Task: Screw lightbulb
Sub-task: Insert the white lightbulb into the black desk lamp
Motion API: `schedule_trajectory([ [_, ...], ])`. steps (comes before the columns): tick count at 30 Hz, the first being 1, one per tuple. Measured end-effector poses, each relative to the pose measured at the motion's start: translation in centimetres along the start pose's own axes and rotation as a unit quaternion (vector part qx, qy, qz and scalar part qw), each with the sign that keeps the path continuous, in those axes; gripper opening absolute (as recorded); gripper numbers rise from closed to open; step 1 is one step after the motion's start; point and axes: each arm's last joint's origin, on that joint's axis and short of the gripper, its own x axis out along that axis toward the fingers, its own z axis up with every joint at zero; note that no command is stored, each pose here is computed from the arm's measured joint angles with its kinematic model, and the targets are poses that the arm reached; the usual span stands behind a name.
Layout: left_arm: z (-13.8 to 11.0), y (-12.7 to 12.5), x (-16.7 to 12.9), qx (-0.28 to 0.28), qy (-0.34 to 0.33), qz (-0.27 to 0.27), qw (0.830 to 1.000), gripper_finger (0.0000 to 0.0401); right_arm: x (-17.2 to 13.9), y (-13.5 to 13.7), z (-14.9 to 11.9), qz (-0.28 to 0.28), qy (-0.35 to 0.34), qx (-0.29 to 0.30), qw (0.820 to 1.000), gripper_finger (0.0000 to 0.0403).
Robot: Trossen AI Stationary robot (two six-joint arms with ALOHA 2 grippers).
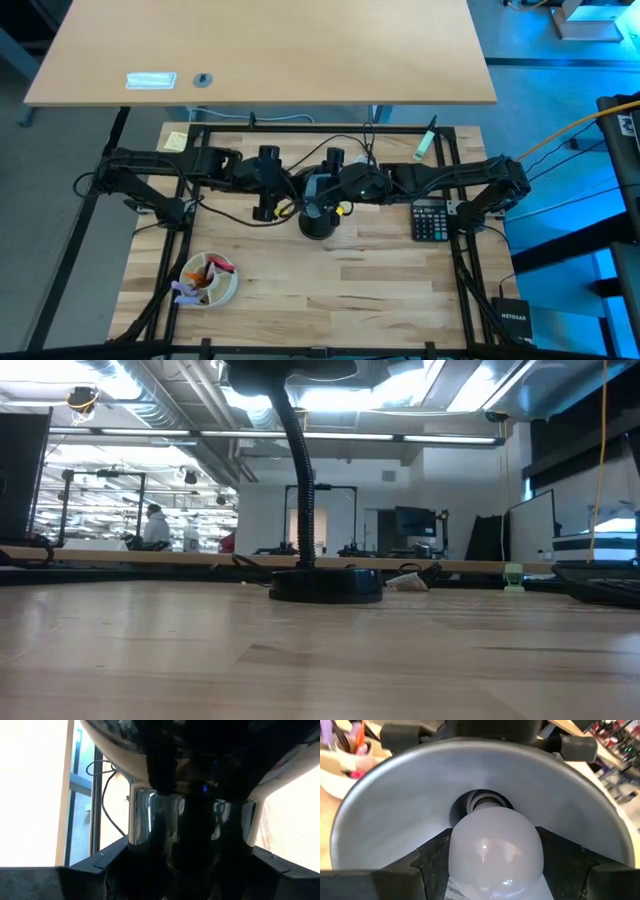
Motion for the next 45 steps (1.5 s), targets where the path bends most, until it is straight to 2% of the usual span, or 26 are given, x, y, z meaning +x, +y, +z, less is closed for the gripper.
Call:
schedule_trajectory([
  [6,0.1,-0.9,-0.5,0.020,0.006,0.018,1.000,0.0255,0.1,0.1,0.2,0.014,-0.015,0.090,0.996,0.0259],
  [12,0.2,-1.5,-0.8,0.029,0.007,0.040,0.999,0.0251,0.1,0.0,0.3,0.015,-0.016,0.184,0.983,0.0259],
  [15,0.3,-1.7,-0.9,0.032,0.007,0.050,0.998,0.0251,0.1,0.1,0.2,0.017,-0.015,0.236,0.971,0.0259],
  [19,0.3,-2.0,-1.0,0.036,0.006,0.054,0.998,0.0250,0.1,0.1,0.2,0.023,-0.013,0.318,0.948,0.0259],
  [24,0.5,-2.4,-1.2,0.041,0.003,0.054,0.998,0.0250,0.1,0.1,0.2,0.030,-0.010,0.389,0.921,0.0259],
  [31,0.5,-2.9,-1.5,0.053,0.005,0.072,0.996,0.0249,0.1,0.1,0.3,0.041,-0.005,0.493,0.869,0.0259],
  [41,0.6,-3.9,-2.1,0.077,0.001,0.089,0.993,0.0249,0.2,-0.1,0.2,0.063,0.014,0.642,0.764,0.0259],
  [45,0.7,-4.1,-2.2,0.080,0.001,0.089,0.993,0.0249,0.2,-0.2,0.1,0.069,0.022,0.678,0.732,0.0259],
])
